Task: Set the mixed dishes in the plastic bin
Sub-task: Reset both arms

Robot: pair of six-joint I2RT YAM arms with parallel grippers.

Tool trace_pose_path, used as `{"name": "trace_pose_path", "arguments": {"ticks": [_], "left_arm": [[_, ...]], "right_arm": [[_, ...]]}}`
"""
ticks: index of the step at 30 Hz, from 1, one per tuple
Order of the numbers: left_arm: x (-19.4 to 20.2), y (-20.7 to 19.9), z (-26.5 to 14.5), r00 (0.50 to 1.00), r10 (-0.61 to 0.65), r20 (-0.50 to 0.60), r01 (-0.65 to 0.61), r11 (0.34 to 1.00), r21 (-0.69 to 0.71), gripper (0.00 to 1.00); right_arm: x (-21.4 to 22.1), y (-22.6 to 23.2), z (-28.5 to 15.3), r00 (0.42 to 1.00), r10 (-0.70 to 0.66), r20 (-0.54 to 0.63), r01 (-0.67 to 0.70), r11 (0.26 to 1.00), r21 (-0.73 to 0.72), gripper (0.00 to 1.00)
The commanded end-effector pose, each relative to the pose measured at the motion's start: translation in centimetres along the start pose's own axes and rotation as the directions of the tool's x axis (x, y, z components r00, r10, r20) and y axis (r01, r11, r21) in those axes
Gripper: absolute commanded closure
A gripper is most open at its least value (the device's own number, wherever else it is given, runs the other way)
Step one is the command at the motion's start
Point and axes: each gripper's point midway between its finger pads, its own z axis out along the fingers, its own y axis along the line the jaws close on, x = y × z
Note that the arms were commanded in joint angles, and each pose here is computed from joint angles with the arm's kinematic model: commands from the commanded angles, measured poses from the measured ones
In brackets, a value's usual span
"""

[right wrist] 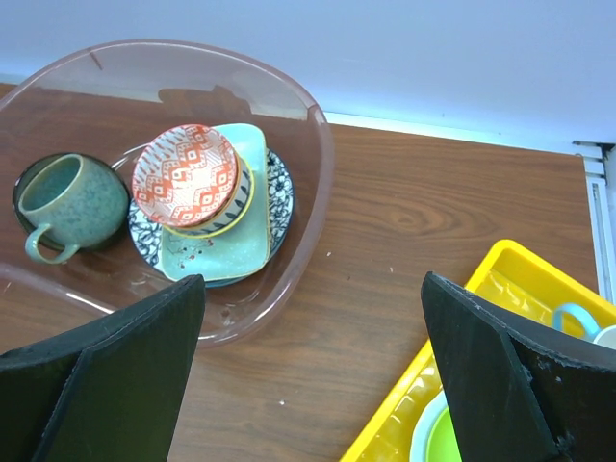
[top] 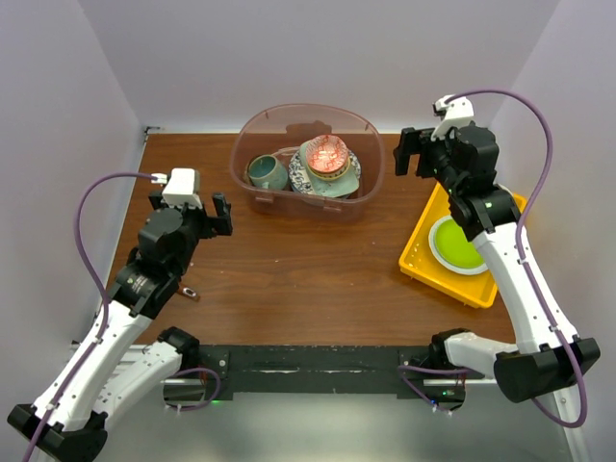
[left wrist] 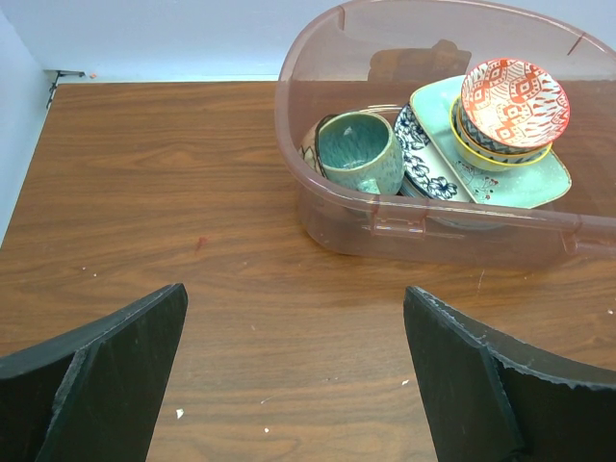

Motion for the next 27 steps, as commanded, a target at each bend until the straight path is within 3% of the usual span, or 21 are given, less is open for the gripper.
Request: {"name": "trace_pose_path", "arguments": {"ticks": [1,27], "left_arm": [[-0.95,0.32,-0.18,0.999,-0.028,0.041,0.029,0.999,-0.016,0.0],[-1.63,0.23,-0.65,0.998,-0.037,0.051,0.037,0.999,-0.006,0.0]], "right_arm": [[-1.66,0.81,-0.86,0.998,-0.041,0.056,0.045,0.997,-0.064,0.02],[-1.06,1.09,-1.29,0.999,-0.015,0.051,0.02,0.996,-0.091,0.02]]}}
